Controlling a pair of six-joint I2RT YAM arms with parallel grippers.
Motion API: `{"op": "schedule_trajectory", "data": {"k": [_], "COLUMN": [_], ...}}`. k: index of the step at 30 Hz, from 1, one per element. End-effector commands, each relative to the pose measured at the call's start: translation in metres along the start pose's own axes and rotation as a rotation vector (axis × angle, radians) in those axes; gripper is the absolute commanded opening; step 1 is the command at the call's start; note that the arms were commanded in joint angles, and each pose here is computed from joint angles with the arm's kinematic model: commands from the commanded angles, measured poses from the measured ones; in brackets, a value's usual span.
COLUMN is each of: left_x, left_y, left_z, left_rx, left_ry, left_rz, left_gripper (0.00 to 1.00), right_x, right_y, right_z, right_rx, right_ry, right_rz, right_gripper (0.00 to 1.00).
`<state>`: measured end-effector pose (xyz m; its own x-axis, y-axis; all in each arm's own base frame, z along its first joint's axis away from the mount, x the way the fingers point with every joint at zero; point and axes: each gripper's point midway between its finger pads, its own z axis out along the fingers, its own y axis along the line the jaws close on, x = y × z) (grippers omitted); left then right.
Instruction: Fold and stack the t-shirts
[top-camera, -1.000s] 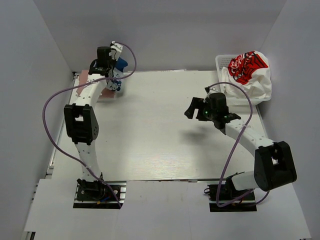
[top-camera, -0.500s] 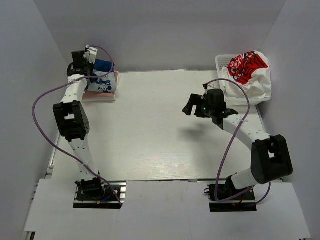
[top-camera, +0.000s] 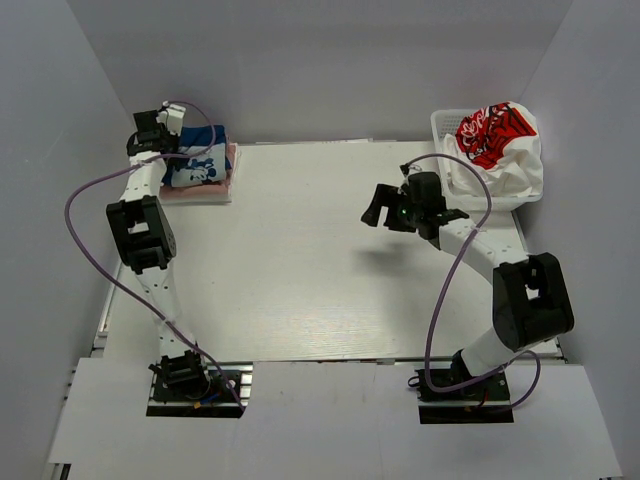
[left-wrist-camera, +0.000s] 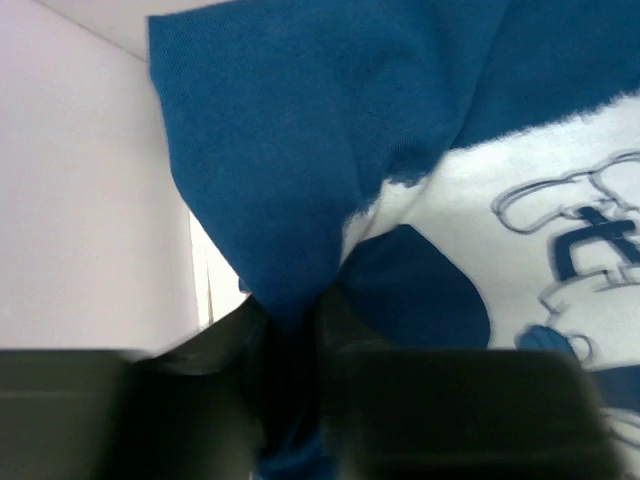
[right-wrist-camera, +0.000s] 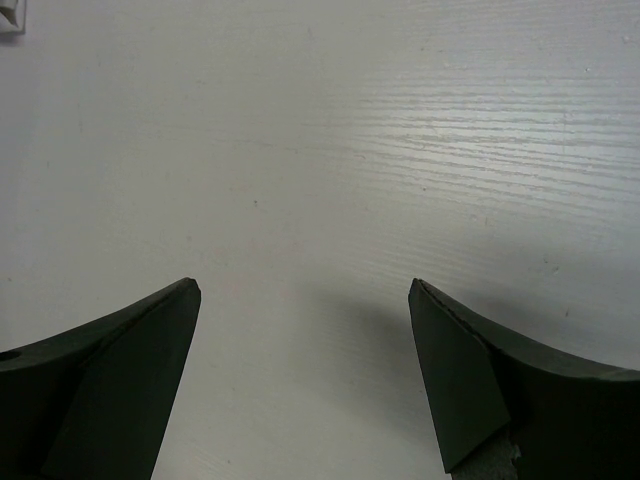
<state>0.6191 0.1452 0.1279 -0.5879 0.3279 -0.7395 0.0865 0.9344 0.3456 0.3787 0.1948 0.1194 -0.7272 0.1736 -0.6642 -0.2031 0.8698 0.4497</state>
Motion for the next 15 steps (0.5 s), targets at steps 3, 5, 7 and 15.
{"op": "schedule_trajectory", "data": {"k": [3, 5, 7, 15], "left_x": [-0.038, -0.035, -0.049, -0.071], "left_y": [0.043, 0.049, 0.063, 0.07], "left_z": [-0.014, -0.013, -0.019, -0.036], "left_rx": [-0.132, -0.154, -0.217, -0.216], "left_ry": [-0.102, -0.099, -0.14, -0.215], "left_rz": [-0.113, -0.175, -0.23, -0.447], "left_gripper": [0.78, 0.99, 1.0, 1.0], "right_x": [-0.014, -0.013, -0.012, -0.006], "right_y": [0.01, 0.01, 0.011, 0.014], "right_z": [0.002, 0.004, 0.006, 0.006], "right_rx": [-0.029, -0.033, -0.035, -0.056], "right_ry": [-0.01, -0.001, 0.012, 0.028], "right_rz": [0.001, 0.001, 0.0, 0.003], "right_gripper": [0.91, 0.91, 0.91, 0.91]}}
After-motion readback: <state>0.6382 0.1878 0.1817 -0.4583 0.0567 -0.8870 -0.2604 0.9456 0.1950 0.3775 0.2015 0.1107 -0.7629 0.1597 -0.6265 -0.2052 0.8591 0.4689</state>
